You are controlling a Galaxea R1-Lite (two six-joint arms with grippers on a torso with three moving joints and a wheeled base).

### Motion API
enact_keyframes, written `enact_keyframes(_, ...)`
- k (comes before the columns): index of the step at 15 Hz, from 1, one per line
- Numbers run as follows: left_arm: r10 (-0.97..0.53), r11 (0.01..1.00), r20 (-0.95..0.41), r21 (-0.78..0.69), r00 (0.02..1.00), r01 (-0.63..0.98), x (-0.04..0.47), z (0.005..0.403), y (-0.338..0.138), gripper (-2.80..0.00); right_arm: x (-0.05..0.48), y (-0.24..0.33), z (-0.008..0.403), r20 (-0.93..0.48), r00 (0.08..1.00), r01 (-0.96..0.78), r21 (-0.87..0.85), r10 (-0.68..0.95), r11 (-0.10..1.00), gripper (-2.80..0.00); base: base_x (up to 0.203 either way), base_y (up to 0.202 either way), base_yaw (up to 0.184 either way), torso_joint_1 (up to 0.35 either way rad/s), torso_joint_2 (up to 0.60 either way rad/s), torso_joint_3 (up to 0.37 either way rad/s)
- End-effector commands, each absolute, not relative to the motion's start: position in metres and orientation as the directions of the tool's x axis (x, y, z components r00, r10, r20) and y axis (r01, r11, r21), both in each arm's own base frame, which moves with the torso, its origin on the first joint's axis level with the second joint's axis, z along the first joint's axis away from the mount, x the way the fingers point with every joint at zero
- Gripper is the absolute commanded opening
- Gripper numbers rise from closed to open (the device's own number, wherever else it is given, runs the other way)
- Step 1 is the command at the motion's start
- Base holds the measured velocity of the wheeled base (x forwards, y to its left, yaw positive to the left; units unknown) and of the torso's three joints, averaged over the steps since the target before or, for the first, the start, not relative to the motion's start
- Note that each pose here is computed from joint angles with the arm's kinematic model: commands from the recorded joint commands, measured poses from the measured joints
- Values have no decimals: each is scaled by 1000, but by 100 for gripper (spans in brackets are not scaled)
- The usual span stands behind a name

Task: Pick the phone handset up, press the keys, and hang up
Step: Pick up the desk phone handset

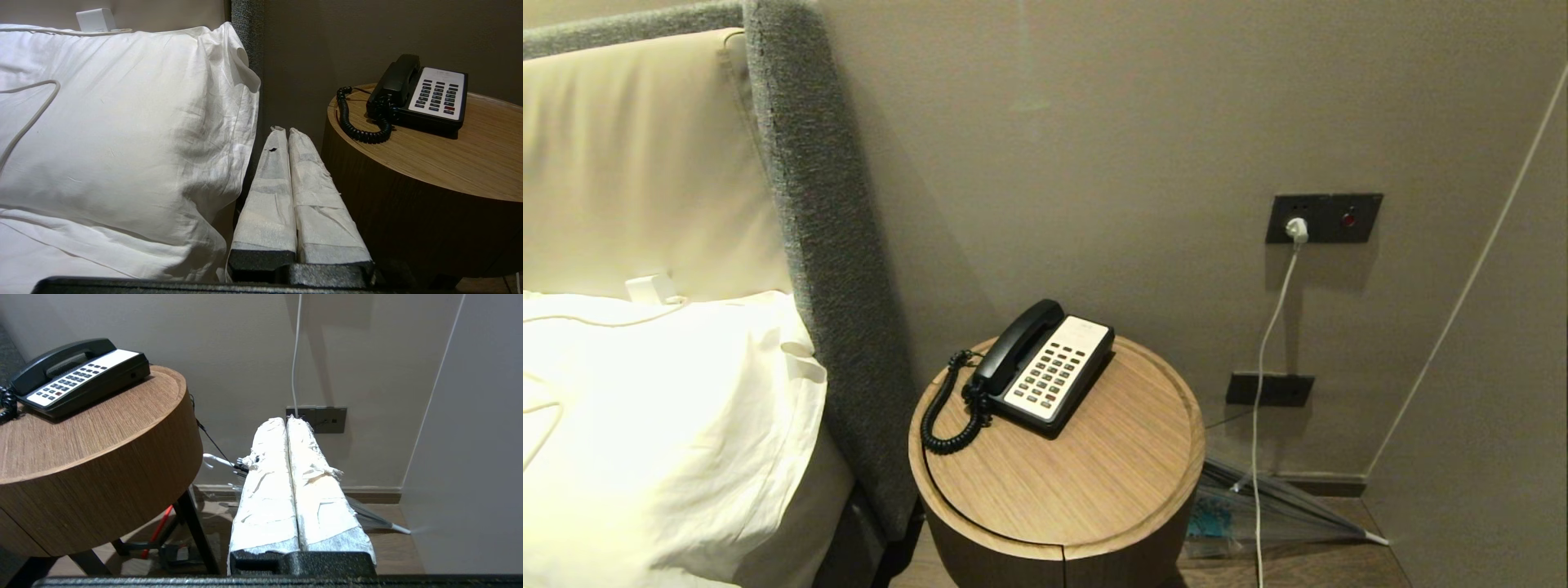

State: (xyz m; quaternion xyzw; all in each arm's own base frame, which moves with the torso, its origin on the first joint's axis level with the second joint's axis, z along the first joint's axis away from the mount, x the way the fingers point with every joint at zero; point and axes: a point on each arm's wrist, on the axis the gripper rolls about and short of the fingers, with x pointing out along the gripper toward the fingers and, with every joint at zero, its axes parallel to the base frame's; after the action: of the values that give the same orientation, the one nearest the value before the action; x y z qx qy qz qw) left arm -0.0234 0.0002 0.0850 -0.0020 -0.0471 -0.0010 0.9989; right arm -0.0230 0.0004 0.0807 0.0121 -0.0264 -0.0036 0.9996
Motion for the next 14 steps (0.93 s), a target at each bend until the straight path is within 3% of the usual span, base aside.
enact_keyframes(1, -1, 1000, 54, -3, 999, 2, -20, 74, 0, -280, -22, 0, 76, 34, 999, 4, 6, -5, 1000, -280, 0, 0, 0, 0, 0, 0)
enact_keyframes(14, -2, 1000, 54, -5, 999, 2, -20, 74, 0, -280, -22, 0, 75, 32, 999, 10, 21, -11, 1000, -280, 0, 0, 0, 0, 0, 0)
